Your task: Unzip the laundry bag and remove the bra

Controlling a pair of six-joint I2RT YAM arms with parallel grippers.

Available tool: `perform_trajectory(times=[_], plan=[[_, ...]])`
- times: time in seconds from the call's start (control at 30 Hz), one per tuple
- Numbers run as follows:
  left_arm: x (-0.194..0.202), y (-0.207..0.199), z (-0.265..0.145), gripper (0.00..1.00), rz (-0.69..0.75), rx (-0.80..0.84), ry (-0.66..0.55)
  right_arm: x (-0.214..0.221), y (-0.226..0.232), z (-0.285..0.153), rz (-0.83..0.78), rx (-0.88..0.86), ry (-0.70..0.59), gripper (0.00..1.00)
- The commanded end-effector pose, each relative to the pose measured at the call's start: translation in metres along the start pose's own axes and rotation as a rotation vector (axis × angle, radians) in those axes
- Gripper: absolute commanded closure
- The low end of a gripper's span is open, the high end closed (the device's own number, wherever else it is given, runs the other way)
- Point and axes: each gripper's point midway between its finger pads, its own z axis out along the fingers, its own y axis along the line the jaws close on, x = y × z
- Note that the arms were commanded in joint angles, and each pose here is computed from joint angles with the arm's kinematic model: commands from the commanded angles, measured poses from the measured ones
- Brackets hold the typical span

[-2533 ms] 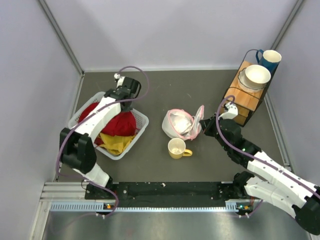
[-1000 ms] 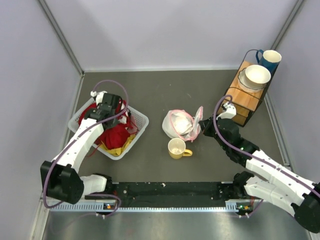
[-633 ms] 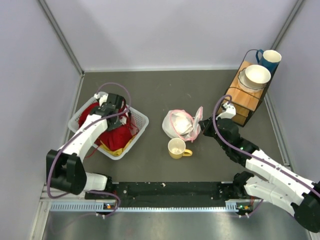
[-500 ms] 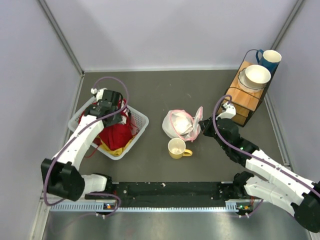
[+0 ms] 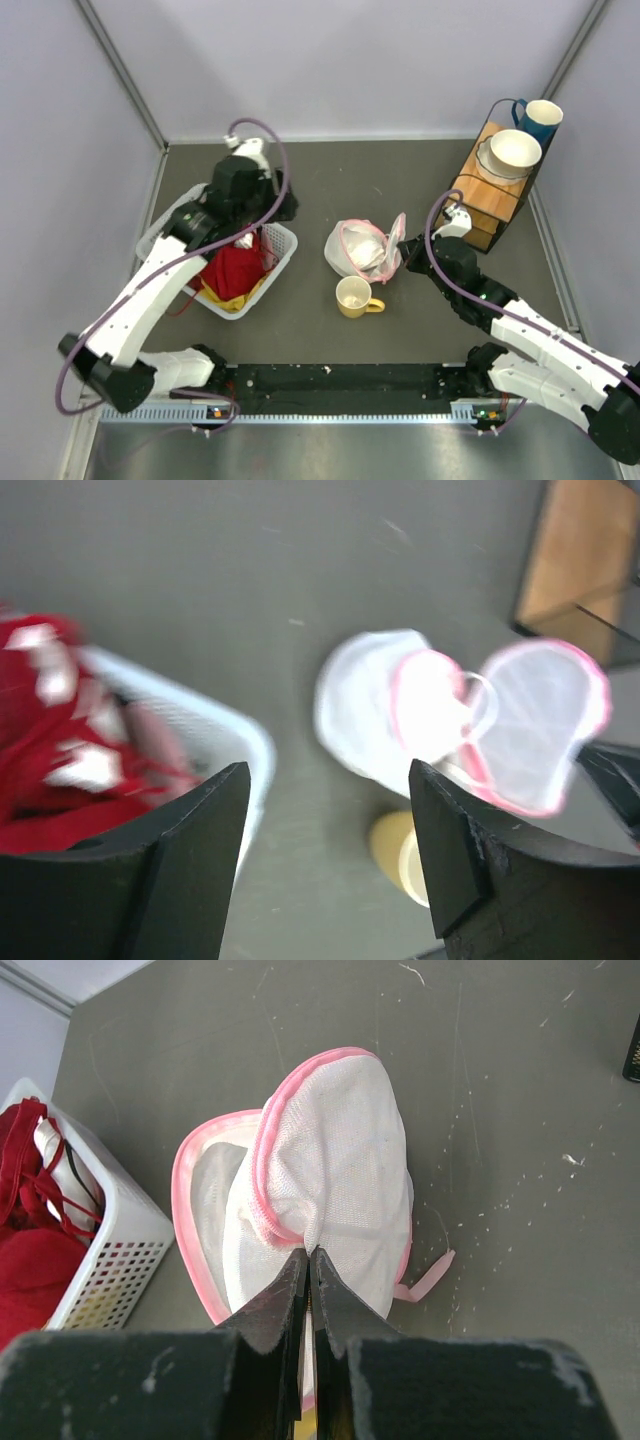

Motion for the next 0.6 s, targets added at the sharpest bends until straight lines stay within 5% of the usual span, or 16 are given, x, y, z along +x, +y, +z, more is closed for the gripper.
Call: perform_trajectory(times=[0.0, 0.23, 0.57], plan=[[0.042, -0.107, 0.034, 0.32, 0.052, 0.361, 0.178, -0.028, 0.017, -0.005, 0.029, -0.04, -0.068, 1.0], [0.091, -0.17, 0.084, 0.36, 0.082, 0.546, 0.322, -0.025, 0.007, -0.014, 0.048, -0.026, -0.077, 1.0], [0.145, -0.166, 0.142, 0.27, 0.253, 0.375, 0.406, -0.03, 0.004, -0.019, 0.051, -0.014, -0.091, 1.0]])
